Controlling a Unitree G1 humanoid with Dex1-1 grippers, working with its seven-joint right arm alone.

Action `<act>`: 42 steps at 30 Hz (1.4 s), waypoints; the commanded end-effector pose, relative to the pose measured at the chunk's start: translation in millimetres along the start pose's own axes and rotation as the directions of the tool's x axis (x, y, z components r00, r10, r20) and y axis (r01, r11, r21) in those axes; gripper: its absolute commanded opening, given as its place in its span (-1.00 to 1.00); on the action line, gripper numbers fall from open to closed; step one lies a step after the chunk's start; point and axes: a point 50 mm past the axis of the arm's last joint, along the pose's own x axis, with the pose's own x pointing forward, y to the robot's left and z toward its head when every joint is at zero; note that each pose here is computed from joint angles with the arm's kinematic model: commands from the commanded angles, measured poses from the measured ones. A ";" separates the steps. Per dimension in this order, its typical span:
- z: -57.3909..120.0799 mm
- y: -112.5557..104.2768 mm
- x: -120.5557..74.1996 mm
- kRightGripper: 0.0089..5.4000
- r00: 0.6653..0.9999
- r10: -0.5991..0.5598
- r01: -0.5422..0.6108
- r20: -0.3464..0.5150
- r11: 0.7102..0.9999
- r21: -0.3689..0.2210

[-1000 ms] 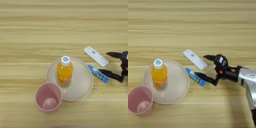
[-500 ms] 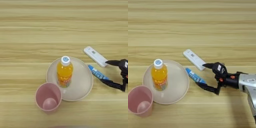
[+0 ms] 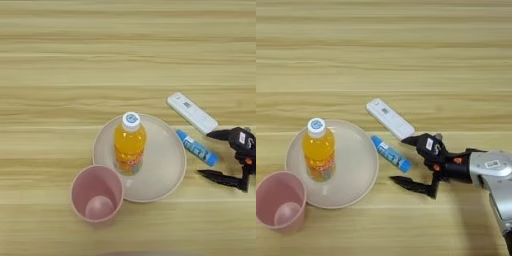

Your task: Move the objects on the table

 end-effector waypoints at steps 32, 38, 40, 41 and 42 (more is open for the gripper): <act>10.1 -26.1 11.5 -0.36 0.998 -0.065 0.064 -0.013 0.997 -0.052; 10.9 -30.3 11.8 -0.48 0.995 -0.099 0.098 -0.008 0.994 -0.050; 11.6 -32.7 11.7 -0.48 0.993 -0.118 0.117 -0.005 0.992 -0.048; 12.0 -33.9 11.7 -0.48 0.992 -0.127 0.126 -0.004 0.991 -0.050; 12.5 -35.1 11.8 -0.48 0.991 -0.136 0.136 -0.001 0.990 -0.050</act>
